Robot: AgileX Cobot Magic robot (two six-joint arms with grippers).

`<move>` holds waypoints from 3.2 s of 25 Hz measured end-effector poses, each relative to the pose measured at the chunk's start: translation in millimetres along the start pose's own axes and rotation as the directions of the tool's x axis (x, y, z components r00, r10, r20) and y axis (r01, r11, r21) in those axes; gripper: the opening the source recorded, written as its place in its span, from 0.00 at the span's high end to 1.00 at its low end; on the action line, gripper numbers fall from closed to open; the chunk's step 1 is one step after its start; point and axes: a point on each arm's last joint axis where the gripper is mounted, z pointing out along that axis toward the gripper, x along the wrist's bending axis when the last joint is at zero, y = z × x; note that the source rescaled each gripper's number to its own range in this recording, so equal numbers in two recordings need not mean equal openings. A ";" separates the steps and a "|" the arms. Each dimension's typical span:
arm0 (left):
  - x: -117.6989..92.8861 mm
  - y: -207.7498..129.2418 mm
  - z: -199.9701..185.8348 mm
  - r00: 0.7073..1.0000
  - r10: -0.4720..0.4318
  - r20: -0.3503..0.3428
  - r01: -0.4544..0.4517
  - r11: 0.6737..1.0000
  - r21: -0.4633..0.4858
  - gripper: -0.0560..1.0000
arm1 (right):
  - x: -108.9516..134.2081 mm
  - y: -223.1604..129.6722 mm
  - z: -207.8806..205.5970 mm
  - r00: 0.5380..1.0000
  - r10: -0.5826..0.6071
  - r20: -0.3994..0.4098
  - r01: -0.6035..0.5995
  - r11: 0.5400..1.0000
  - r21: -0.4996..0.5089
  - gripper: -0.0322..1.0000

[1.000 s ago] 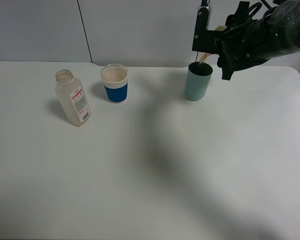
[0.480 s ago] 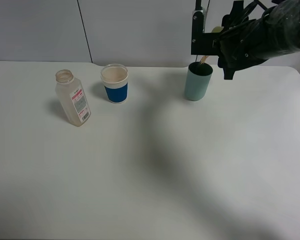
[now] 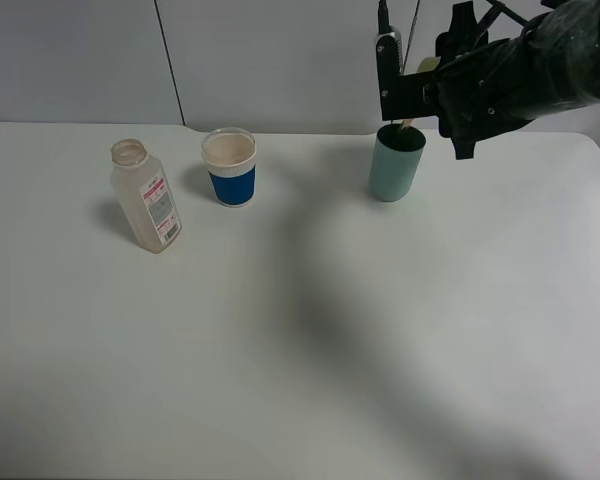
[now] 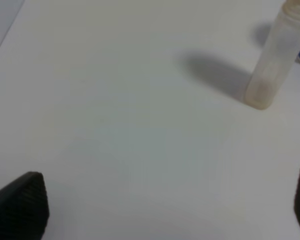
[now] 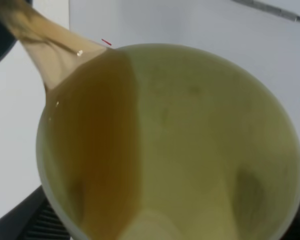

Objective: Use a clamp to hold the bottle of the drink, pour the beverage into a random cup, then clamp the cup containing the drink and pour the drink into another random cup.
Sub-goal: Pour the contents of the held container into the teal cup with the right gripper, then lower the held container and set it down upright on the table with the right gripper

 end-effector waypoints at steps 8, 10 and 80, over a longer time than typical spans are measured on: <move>0.0 0.0 0.0 1.000 0.000 0.000 0.000 1.000 0.000 0.00 | 0.0 0.3 -0.2 0.991 -0.137 0.001 0.137 0.991 0.000 0.93; 0.0 0.0 0.0 1.000 0.000 0.000 0.000 1.000 0.000 0.00 | 0.0 0.3 -0.2 0.982 -0.186 0.001 0.186 0.982 0.000 0.93; 0.0 0.0 0.0 1.000 0.000 0.000 0.000 1.000 0.000 0.00 | 14.3 66.9 -129.4 0.398 0.607 -0.688 -0.911 0.174 -0.373 0.93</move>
